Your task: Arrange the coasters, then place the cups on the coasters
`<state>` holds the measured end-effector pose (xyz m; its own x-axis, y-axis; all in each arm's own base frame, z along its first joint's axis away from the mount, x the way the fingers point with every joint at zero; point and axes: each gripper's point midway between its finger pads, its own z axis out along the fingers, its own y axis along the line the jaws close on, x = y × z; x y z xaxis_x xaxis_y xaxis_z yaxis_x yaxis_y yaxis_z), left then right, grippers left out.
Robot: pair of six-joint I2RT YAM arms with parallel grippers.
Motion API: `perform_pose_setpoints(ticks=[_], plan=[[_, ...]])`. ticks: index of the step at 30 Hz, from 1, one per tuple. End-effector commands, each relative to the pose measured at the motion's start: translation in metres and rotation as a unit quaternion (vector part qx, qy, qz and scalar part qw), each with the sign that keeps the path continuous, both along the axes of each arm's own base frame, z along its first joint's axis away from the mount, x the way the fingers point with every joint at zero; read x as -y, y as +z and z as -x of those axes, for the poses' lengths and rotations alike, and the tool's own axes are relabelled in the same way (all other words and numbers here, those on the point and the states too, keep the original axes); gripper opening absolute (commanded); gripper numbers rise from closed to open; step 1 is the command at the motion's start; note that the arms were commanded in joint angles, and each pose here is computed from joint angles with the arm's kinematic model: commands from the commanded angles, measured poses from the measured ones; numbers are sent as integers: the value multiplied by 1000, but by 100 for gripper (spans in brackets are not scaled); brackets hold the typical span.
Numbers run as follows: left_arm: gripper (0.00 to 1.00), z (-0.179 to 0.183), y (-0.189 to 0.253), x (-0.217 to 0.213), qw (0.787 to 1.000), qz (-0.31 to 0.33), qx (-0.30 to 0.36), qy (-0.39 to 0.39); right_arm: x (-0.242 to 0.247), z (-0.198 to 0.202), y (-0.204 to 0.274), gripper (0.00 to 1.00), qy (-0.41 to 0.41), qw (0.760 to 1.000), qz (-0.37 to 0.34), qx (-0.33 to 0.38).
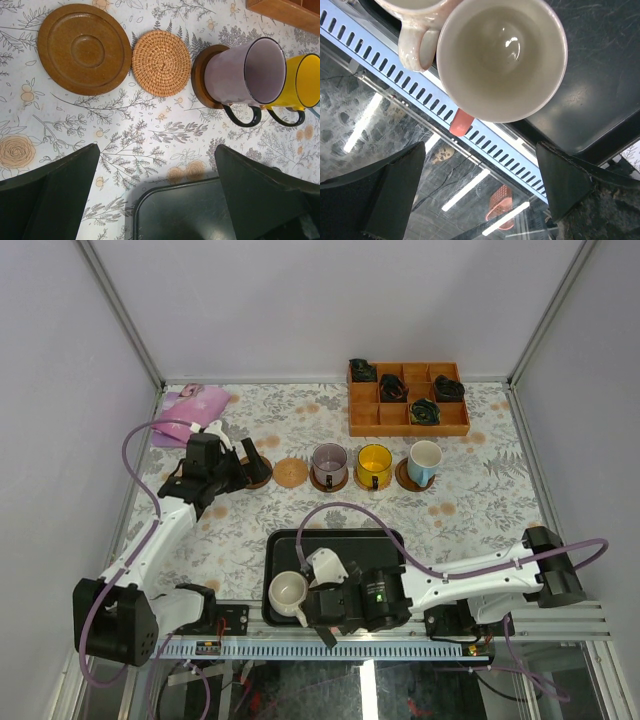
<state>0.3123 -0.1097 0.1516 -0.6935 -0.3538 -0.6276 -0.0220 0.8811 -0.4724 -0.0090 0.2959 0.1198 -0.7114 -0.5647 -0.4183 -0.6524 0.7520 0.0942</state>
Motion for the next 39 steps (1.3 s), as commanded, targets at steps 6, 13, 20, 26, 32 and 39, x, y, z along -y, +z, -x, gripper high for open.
perform_pose_setpoints(ticks=[6, 13, 20, 26, 32, 39], plan=[[100, 11, 1, 5, 1000, 8, 8, -16, -6, -3, 1, 99, -68, 997, -6, 18], [100, 14, 0, 6, 1000, 12, 8, -19, -6, -6, -8, 79, -76, 996, 17, 32], [100, 17, 0, 6, 1000, 14, 10, -17, -10, -10, -13, 48, -74, 997, 10, 36], [100, 19, -2, 5, 1000, 13, 8, -15, -8, -11, -23, 35, -76, 997, 12, 27], [100, 19, -2, 4, 1000, 12, 10, -13, -5, -11, -36, 27, -82, 996, 14, 9], [100, 21, -4, 3, 1000, 12, 10, -11, 0, -17, -40, 0, -92, 995, 28, 21]])
